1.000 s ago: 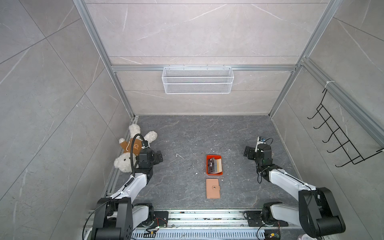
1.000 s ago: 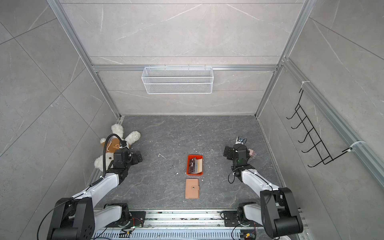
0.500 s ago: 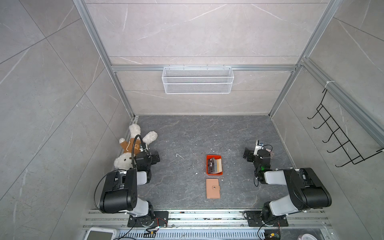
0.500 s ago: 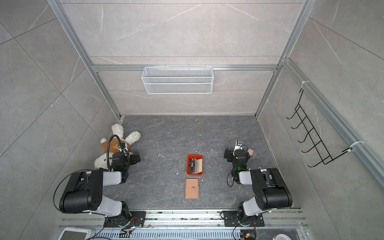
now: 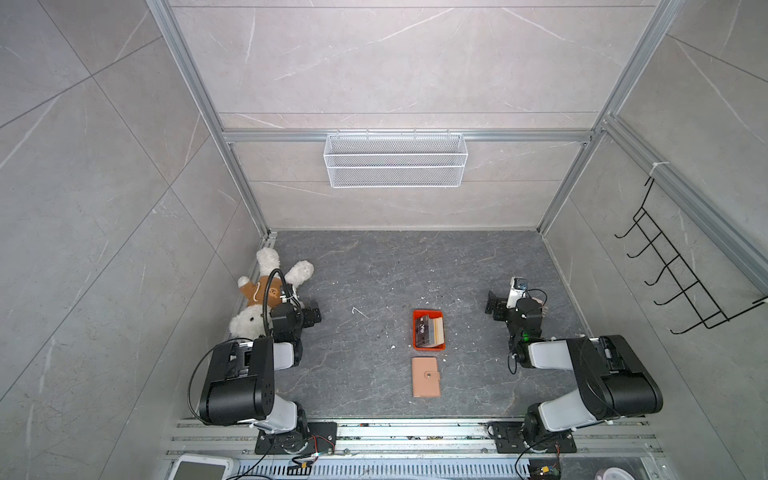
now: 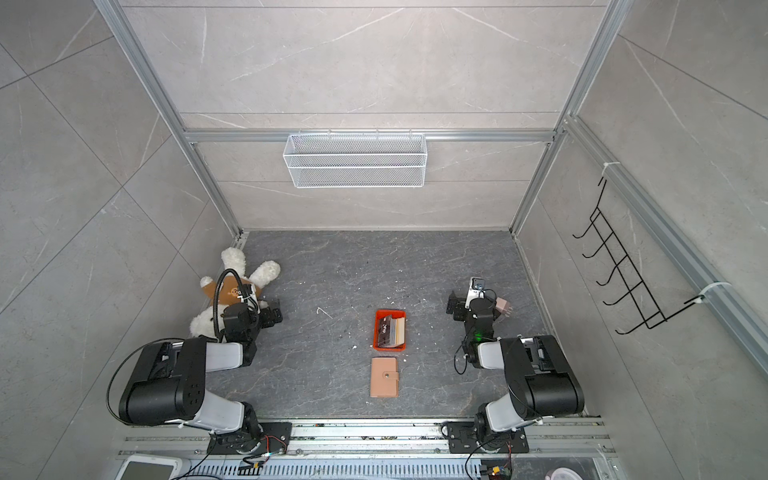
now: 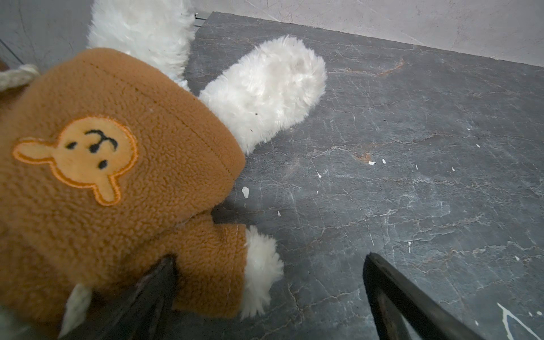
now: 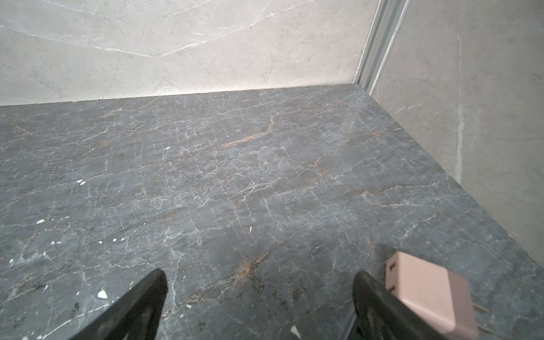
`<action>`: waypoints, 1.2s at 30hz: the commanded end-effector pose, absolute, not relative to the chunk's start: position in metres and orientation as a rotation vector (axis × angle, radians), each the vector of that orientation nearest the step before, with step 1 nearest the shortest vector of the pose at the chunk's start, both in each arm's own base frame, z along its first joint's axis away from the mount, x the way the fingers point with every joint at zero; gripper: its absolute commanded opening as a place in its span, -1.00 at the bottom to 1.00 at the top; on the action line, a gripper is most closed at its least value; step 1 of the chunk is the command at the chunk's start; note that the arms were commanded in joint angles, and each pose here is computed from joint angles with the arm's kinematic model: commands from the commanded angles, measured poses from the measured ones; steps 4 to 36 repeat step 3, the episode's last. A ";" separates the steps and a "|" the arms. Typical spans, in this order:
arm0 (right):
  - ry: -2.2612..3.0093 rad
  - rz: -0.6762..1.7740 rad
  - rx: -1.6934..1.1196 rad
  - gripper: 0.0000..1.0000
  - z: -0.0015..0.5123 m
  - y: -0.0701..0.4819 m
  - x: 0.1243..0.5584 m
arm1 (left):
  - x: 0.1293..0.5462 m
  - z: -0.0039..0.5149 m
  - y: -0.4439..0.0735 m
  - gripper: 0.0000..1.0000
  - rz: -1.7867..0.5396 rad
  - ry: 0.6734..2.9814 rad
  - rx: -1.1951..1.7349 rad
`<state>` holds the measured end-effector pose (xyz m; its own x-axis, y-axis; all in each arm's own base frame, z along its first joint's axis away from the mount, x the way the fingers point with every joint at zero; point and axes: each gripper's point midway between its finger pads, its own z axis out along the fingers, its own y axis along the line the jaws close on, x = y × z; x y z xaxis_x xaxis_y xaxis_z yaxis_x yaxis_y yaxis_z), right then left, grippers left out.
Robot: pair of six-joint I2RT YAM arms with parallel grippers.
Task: Put the credit cards into the card holder
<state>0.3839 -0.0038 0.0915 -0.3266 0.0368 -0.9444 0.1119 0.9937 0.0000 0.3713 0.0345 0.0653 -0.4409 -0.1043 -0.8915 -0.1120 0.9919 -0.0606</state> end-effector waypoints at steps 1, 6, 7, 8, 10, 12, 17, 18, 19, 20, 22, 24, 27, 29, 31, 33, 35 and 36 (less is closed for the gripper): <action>1.886 -0.071 0.087 1.00 0.097 0.000 0.389 | 0.384 0.087 0.032 1.00 0.005 1.954 -0.110; 1.882 -0.070 0.083 1.00 0.098 0.000 0.388 | 0.384 0.086 0.032 1.00 0.004 1.955 -0.110; 1.882 -0.070 0.083 1.00 0.098 0.000 0.388 | 0.384 0.086 0.032 1.00 0.004 1.955 -0.110; 1.882 -0.070 0.083 1.00 0.098 0.000 0.388 | 0.384 0.086 0.032 1.00 0.004 1.955 -0.110; 1.882 -0.070 0.083 1.00 0.098 0.000 0.388 | 0.384 0.086 0.032 1.00 0.004 1.955 -0.110; 1.882 -0.070 0.083 1.00 0.098 0.000 0.388 | 0.384 0.086 0.032 1.00 0.004 1.955 -0.110; 1.882 -0.070 0.083 1.00 0.098 0.000 0.388 | 0.384 0.086 0.032 1.00 0.004 1.955 -0.110; 1.882 -0.070 0.083 1.00 0.098 0.000 0.388 | 0.384 0.086 0.032 1.00 0.004 1.955 -0.110; 1.882 -0.070 0.083 1.00 0.098 0.000 0.388 | 0.384 0.086 0.032 1.00 0.004 1.955 -0.110; 1.882 -0.070 0.083 1.00 0.098 0.000 0.388 | 0.384 0.086 0.032 1.00 0.004 1.955 -0.110; 1.882 -0.070 0.083 1.00 0.098 0.000 0.388 | 0.384 0.086 0.032 1.00 0.004 1.955 -0.110; 1.882 -0.070 0.083 1.00 0.098 0.000 0.388 | 0.384 0.086 0.032 1.00 0.004 1.955 -0.110; 1.882 -0.070 0.083 1.00 0.098 0.000 0.388 | 0.384 0.086 0.032 1.00 0.004 1.955 -0.110; 1.882 -0.070 0.083 1.00 0.098 0.000 0.388 | 0.384 0.086 0.032 1.00 0.004 1.955 -0.110; 1.882 -0.070 0.083 1.00 0.098 0.000 0.388 | 0.384 0.086 0.032 1.00 0.004 1.955 -0.110; 1.882 -0.070 0.083 1.00 0.098 0.000 0.388 | 0.384 0.086 0.032 1.00 0.004 1.955 -0.110; 1.882 -0.070 0.083 1.00 0.098 0.000 0.388 | 0.384 0.086 0.032 1.00 0.004 1.955 -0.110; 1.882 -0.070 0.083 1.00 0.098 0.000 0.388 | 0.384 0.086 0.032 1.00 0.004 1.955 -0.110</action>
